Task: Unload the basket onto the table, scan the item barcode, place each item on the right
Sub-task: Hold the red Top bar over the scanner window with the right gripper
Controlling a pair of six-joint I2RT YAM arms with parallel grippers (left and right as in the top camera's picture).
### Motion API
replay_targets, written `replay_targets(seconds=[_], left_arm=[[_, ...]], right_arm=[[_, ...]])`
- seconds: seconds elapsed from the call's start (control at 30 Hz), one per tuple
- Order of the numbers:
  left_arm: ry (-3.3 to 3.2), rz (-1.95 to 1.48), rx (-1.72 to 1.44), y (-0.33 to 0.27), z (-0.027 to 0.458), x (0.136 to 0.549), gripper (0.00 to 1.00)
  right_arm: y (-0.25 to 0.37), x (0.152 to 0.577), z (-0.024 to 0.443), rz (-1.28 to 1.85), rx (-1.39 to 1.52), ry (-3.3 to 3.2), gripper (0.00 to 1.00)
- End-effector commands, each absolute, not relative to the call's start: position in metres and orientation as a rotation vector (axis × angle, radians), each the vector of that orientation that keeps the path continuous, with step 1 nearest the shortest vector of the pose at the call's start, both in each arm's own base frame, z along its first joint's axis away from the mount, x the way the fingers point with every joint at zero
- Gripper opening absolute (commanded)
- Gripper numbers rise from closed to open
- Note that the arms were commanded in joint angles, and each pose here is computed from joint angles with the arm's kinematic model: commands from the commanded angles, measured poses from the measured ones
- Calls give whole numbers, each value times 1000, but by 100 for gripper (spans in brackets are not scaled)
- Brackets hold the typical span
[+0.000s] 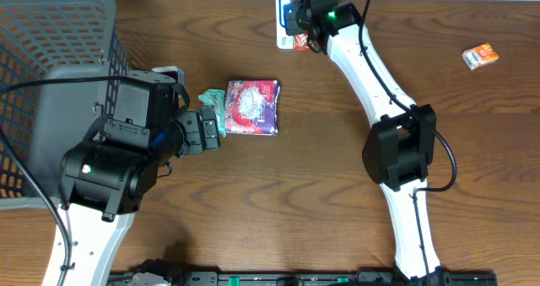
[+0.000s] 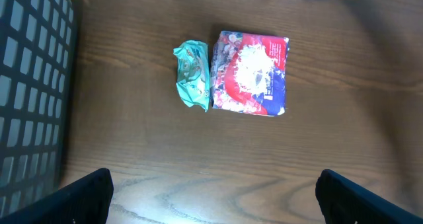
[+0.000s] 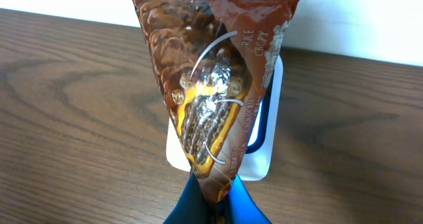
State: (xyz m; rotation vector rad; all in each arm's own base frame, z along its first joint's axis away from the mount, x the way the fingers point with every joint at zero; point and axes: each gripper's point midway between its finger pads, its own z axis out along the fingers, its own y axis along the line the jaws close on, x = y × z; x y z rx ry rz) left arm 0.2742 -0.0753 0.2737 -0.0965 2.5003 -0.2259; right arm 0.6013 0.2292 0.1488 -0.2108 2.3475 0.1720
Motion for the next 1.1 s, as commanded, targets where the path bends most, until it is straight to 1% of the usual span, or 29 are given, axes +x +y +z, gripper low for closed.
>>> replay_targets(seconds=[0.0,0.27,0.37,0.53,0.8,0.93,0.97,1.07], left_arm=[[2491,-210,-99,-72,277,275,98],[2490,-210,-99,-72,277,275,98],[2490,-209,-99,-72,277,275,98],[2491,-210,-99,-72,277,275,98],[2491,-210,-99,-72,277,275,98],[2491,-210,-99,-72,277,275,98],[2491,-210,-99,-72,277,275,98],[2491,-210,-99,-72,277,275,98]], right_arm=[[219,604,154,147,-178,2341,1],[186,607,153,-31,-121,2346,1],[185,605,150,8,-136,2371,1],[203,600,147,138,-217,2390,1],[204,599,147,137,-232,2389,1],[190,600,179,81,-193,2334,1],[175,600,203,22,-151,2295,1],[141,593,249,-115,-56,2226,1]])
